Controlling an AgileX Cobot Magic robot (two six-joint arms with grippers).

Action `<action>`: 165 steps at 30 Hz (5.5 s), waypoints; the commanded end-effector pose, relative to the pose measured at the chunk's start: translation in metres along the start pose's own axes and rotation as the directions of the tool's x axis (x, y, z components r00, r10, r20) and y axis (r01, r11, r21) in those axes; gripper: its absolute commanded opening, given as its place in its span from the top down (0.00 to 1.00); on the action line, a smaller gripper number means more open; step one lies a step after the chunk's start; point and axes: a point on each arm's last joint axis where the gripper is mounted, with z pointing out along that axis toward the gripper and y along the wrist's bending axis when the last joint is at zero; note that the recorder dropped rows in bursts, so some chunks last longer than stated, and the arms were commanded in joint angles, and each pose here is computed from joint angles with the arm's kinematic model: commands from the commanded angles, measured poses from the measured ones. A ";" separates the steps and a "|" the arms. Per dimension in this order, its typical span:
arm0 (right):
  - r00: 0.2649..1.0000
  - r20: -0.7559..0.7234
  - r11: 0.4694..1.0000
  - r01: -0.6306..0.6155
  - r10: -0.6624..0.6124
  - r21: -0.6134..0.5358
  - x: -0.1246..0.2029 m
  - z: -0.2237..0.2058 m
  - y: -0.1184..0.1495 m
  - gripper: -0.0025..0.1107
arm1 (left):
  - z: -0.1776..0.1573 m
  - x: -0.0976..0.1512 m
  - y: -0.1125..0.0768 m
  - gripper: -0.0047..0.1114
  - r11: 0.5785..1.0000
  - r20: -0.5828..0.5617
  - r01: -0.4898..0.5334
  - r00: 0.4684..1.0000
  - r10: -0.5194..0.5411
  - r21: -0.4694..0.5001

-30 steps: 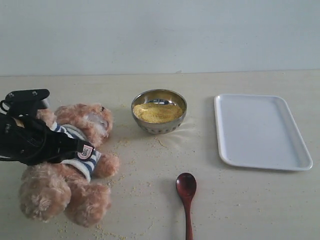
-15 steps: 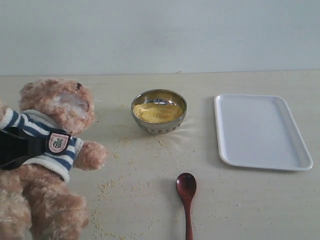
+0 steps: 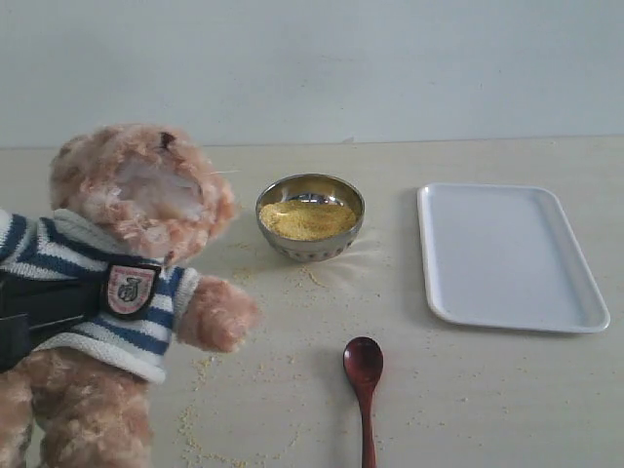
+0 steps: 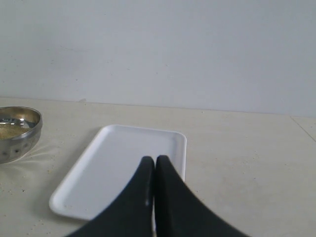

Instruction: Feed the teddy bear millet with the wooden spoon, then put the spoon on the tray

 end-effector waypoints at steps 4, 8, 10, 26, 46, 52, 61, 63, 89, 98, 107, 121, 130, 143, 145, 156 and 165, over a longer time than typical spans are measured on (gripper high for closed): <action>1.000 0.016 1.000 0.011 -0.011 -0.002 -0.001 0.000 0.000 0.98 | 0.000 -0.006 -0.024 0.92 0.960 0.088 -0.076 0.995 0.054 0.271; 1.000 0.016 1.000 0.011 -0.011 -0.002 -0.001 0.000 0.000 0.98 | 0.003 -0.006 -0.030 0.92 0.925 0.108 -0.162 0.985 0.132 0.343; 1.000 0.016 1.000 0.011 -0.011 -0.002 -0.001 0.000 0.000 0.98 | 0.004 -0.007 -0.032 0.92 0.913 0.131 -0.173 0.982 0.133 0.370; 1.000 0.016 1.000 0.011 -0.011 -0.002 -0.001 0.000 0.000 0.98 | 0.001 -0.003 -0.036 0.92 0.882 0.185 -0.200 0.974 0.132 0.426; 1.000 0.016 1.000 0.011 -0.011 -0.002 -0.001 0.000 0.000 0.98 | 0.003 0.019 0.037 0.92 0.986 0.220 -0.070 0.975 0.036 0.149; 1.000 0.016 1.000 0.011 -0.011 -0.002 -0.001 0.000 0.000 0.98 | 0.002 0.018 0.040 0.92 0.990 0.228 -0.063 0.973 0.032 0.129; 1.000 0.016 1.000 0.011 -0.011 -0.002 -0.001 0.000 0.000 0.98 | 0.003 0.019 0.043 0.92 0.993 0.221 -0.056 0.975 0.033 0.100; 1.000 0.016 1.000 0.011 -0.011 -0.002 -0.001 0.000 0.000 0.98 | 0.003 0.019 0.043 0.92 0.994 0.219 -0.051 0.975 0.029 0.095; 1.000 0.018 1.000 0.011 -0.011 -0.001 -0.001 0.000 0.000 0.98 | 0.003 0.022 0.041 0.92 0.992 0.213 -0.022 0.977 -0.005 0.123; 0.632 0.230 0.670 -0.724 0.740 -0.167 -0.025 -0.004 -0.006 0.98 | 0.003 0.024 0.041 0.92 0.992 0.209 -0.017 0.978 -0.009 0.123; 0.566 0.148 0.585 -0.795 0.811 -0.163 -0.021 -0.003 -0.002 0.98 | 0.003 0.024 0.042 0.92 0.993 0.208 -0.016 0.978 -0.009 0.120; 0.765 -0.637 0.845 -0.398 0.091 -0.357 -0.072 0.070 0.045 0.66 | 0.003 0.024 0.042 0.92 0.993 0.208 -0.016 0.978 -0.009 0.120; 0.768 -0.619 0.914 -0.119 -0.162 -0.387 -0.076 0.097 0.050 0.66 | 0.003 0.024 0.042 0.92 0.993 0.208 -0.016 0.978 -0.009 0.120; 0.759 -0.633 0.920 -0.121 -0.156 -0.373 -0.088 0.096 0.056 0.66 | 0.003 0.024 0.042 0.92 0.993 0.209 -0.019 0.978 -0.006 0.118; 0.758 -0.635 0.921 -0.126 -0.150 -0.368 -0.088 0.096 0.056 0.66 | 0.003 0.024 0.042 0.92 0.993 0.209 -0.019 0.978 -0.006 0.118; 0.749 -0.652 0.924 -0.154 -0.123 -0.350 -0.089 0.093 0.056 0.66 | 0.003 0.024 0.042 0.92 0.993 0.209 -0.019 0.978 -0.006 0.118; 0.696 -0.687 0.926 -0.088 -0.206 -0.367 -0.082 0.089 0.052 0.66 | 0.003 0.024 0.042 0.92 0.993 0.209 -0.019 0.978 -0.006 0.118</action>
